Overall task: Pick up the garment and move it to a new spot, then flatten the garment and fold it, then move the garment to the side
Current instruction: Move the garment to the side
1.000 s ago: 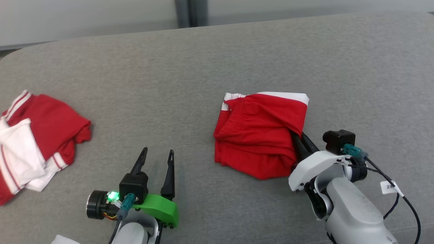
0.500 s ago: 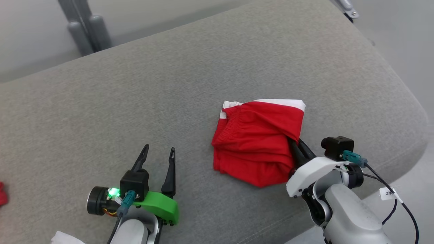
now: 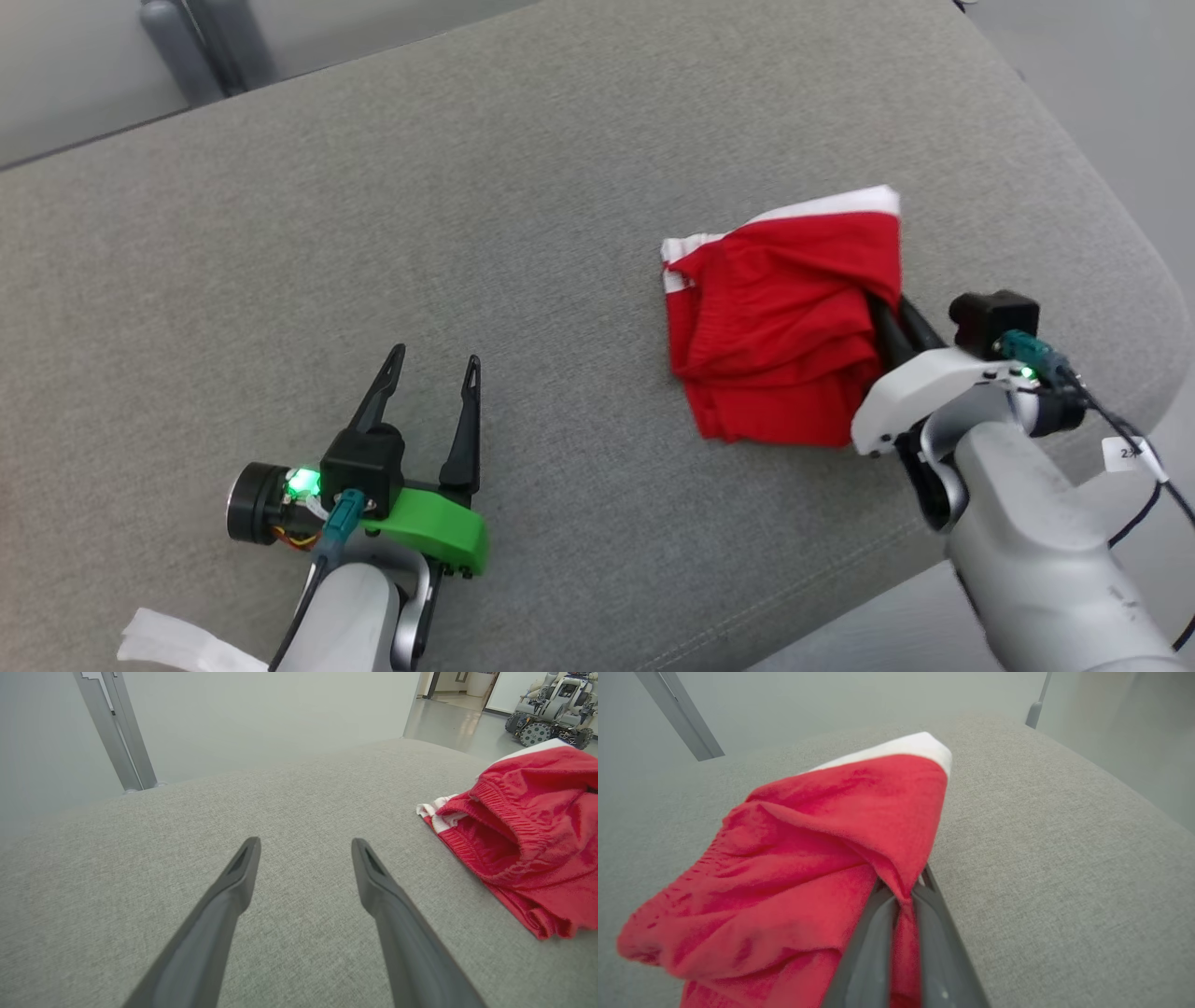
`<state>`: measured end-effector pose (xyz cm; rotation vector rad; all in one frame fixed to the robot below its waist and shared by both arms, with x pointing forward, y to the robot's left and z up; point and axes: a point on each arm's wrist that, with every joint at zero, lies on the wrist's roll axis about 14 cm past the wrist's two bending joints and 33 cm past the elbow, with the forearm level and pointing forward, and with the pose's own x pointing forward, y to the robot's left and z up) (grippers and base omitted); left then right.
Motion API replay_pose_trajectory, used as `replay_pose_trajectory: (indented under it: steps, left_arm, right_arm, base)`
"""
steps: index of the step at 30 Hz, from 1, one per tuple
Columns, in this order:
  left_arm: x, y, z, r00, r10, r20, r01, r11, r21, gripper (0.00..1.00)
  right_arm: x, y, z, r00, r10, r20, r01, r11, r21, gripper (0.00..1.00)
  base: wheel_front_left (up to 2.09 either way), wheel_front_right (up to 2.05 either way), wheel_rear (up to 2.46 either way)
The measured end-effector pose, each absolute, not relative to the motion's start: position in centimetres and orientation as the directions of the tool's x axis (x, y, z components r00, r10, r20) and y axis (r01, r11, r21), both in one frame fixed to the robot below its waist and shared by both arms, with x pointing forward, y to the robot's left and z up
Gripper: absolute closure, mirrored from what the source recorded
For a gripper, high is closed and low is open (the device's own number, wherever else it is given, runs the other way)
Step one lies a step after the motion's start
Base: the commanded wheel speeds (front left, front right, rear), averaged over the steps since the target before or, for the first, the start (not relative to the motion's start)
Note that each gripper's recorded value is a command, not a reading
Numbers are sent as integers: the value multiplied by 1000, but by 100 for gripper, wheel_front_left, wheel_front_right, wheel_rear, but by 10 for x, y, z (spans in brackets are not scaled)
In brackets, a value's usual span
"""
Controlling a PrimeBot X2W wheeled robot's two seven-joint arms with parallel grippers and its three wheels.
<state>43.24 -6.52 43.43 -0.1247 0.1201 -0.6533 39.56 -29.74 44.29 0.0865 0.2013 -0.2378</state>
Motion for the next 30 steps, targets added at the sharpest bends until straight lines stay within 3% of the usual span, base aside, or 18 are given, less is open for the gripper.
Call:
replay_pose_trajectory:
  steps: [9, 22, 23, 24, 26, 27, 28, 29, 30]
  left_arm:
    - [453, -14, 418, 859, -502, -100, 488, 862, -136, 0]
    - [461, 44, 388, 914, -368, -169, 355, 929, -103, 0]
    - [461, 48, 385, 916, -360, -177, 347, 933, -101, 0]
    - [461, 51, 382, 918, -351, -185, 338, 936, -99, 0]
    - [461, 56, 378, 919, -342, -194, 330, 939, -96, 0]
    - [460, 57, 377, 920, -339, -198, 326, 941, -96, 0]
    - [461, 59, 376, 920, -336, -201, 323, 942, -95, 0]
    - [461, 59, 375, 920, -335, -202, 322, 942, -95, 0]
    - [462, 60, 374, 921, -333, -204, 320, 943, -94, 0]
  right_arm:
    - [443, -363, 443, 925, -284, -254, 244, 953, -178, 100]
    - [480, -435, 424, 845, -431, -316, 320, 881, -348, 100]
    - [481, -440, 424, 839, -443, -314, 328, 874, -358, 88]
    - [483, -444, 425, 835, -455, -308, 337, 867, -367, 82]
    - [486, -450, 426, 829, -473, -299, 350, 856, -381, 85]
    - [487, -453, 426, 824, -483, -296, 358, 849, -388, 78]
    - [485, -458, 427, 816, -499, -292, 373, 840, -393, 65]
    - [484, -465, 429, 808, -516, -284, 392, 831, -395, 24]
    - [482, -474, 434, 800, -535, -271, 405, 816, -413, 0]
  base:
    - [0, 0, 0]
    - [0, 0, 0]
    - [0, 0, 0]
    - [0, 0, 0]
    - [0, 0, 0]
    - [0, 0, 0]
    - [0, 0, 0]
    - [0, 0, 0]
    - [0, 0, 0]
